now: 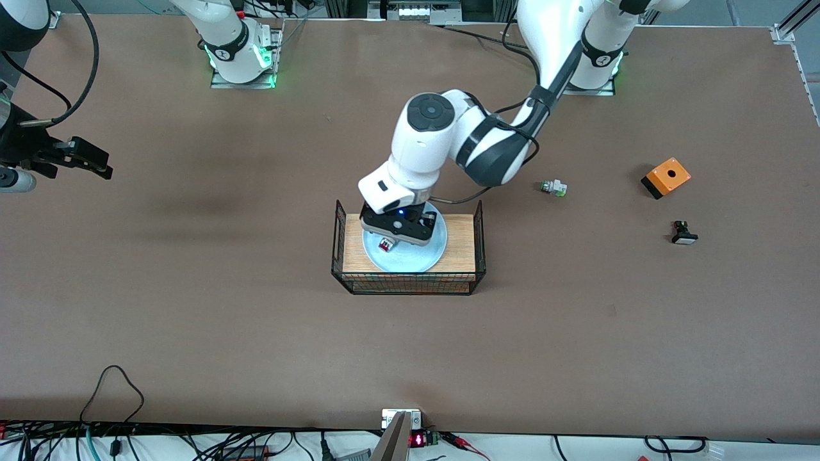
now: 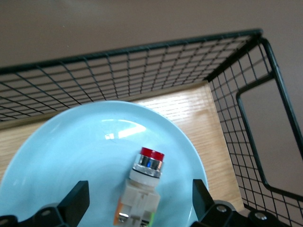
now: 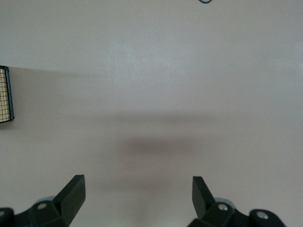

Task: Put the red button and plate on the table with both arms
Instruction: 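Lower the left gripper and grasp the red-capped button on the plate, then lift the red button with the left gripper while the right gripper approaches, then lower the red button onto the table while the right gripper grips plate, then lift the blue plate out of the basket with the right gripper, then lower the blue plate onto the table with the right gripper, then open the right gripper and draw it back from the plate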

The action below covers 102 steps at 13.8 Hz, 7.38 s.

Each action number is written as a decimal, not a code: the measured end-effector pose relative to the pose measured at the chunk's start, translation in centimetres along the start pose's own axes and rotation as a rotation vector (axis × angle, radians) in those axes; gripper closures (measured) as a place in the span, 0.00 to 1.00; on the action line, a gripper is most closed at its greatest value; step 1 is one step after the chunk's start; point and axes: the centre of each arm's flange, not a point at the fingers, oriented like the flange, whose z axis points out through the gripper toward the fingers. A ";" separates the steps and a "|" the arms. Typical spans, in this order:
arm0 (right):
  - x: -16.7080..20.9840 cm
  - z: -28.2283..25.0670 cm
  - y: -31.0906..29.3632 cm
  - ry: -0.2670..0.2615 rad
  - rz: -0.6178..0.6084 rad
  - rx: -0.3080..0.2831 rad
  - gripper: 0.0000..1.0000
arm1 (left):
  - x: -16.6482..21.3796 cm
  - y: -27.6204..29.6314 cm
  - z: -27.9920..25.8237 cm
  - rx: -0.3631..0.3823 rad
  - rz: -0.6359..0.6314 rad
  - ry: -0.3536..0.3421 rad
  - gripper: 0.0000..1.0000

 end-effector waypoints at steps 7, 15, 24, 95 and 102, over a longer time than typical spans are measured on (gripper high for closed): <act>0.0 0.0 0.0 -0.004 0.000 0.001 0.00 | -1.2 0.4 1.8 0.019 0.050 -0.027 0.66; 0.1 0.2 -0.2 -0.008 0.001 0.017 0.00 | 0.0 -3.4 -10.7 0.169 0.005 -0.196 0.66; -2.1 1.2 -27.0 -0.051 0.417 0.221 0.00 | 3.1 -28.2 -17.9 0.237 0.072 -0.482 0.66; -2.5 32.7 2.7 0.072 -0.074 0.028 0.62 | -5.9 -44.3 -28.5 0.170 -0.106 -0.283 0.00; 3.0 17.7 2.3 -0.055 -0.094 0.042 0.00 | -6.0 -44.3 -28.5 0.169 -0.107 -0.286 0.00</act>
